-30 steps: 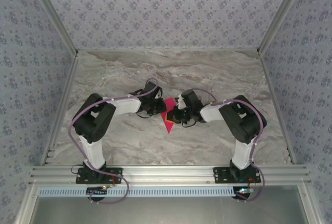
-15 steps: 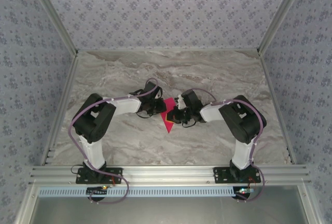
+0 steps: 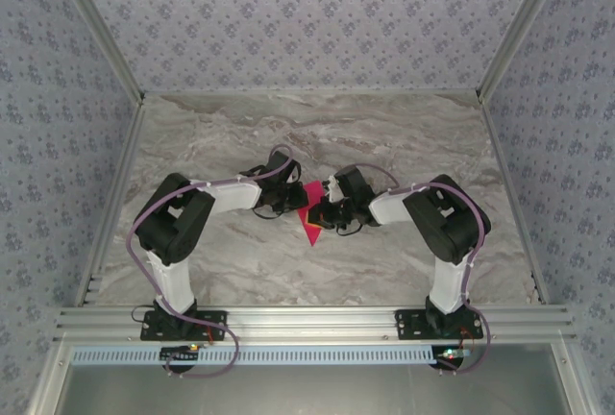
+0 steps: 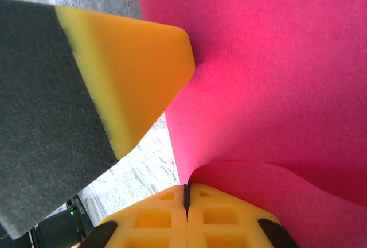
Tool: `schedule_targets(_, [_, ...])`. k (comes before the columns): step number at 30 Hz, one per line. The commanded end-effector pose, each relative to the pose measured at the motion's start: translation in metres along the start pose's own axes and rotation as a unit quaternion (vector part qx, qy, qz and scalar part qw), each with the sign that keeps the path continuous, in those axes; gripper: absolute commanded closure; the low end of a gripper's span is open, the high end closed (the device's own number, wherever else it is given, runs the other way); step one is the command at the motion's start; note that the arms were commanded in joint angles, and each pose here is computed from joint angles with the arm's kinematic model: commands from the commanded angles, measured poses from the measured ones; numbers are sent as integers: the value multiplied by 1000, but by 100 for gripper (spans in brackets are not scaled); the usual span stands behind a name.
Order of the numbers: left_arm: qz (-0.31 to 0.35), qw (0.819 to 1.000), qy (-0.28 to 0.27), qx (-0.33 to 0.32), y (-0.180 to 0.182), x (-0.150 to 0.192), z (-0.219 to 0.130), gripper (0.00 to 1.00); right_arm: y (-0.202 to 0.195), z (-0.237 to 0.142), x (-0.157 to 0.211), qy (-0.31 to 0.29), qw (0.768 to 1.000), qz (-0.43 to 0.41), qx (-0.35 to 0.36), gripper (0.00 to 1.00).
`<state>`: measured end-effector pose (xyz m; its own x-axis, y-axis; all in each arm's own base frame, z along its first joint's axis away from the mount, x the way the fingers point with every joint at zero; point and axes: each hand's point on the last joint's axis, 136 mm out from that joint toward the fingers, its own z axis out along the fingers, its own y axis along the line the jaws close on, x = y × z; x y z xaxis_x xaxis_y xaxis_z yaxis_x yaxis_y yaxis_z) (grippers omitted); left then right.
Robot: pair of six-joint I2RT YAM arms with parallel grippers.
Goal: Fold a paper plane with a square sheet of paper (pick it up from the middle)
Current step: Third fold the triangle at the center of the table.
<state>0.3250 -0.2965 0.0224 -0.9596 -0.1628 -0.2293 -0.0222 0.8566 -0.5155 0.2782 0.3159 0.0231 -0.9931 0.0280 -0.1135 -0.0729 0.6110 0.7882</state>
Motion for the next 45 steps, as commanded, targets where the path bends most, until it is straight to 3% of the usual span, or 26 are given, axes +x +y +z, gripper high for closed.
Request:
schedule_targets(1, [-2,999,30,-27,16,14,8,85,1,4,-1,5,1000,-12,3,94])
schedule_targets(14, [8,999,16,-31,11,6,-2,85,-14,2,2,3,999,-7,31,94])
schedule_targets(26, [1,999,23,-44,20,11,3,86,-3,-10,-5,-26,999,-20,33,94])
schedule_targets(45, [3,999,25,-37,16,11,3,86,-15,1,5,5,999,-23,45,94])
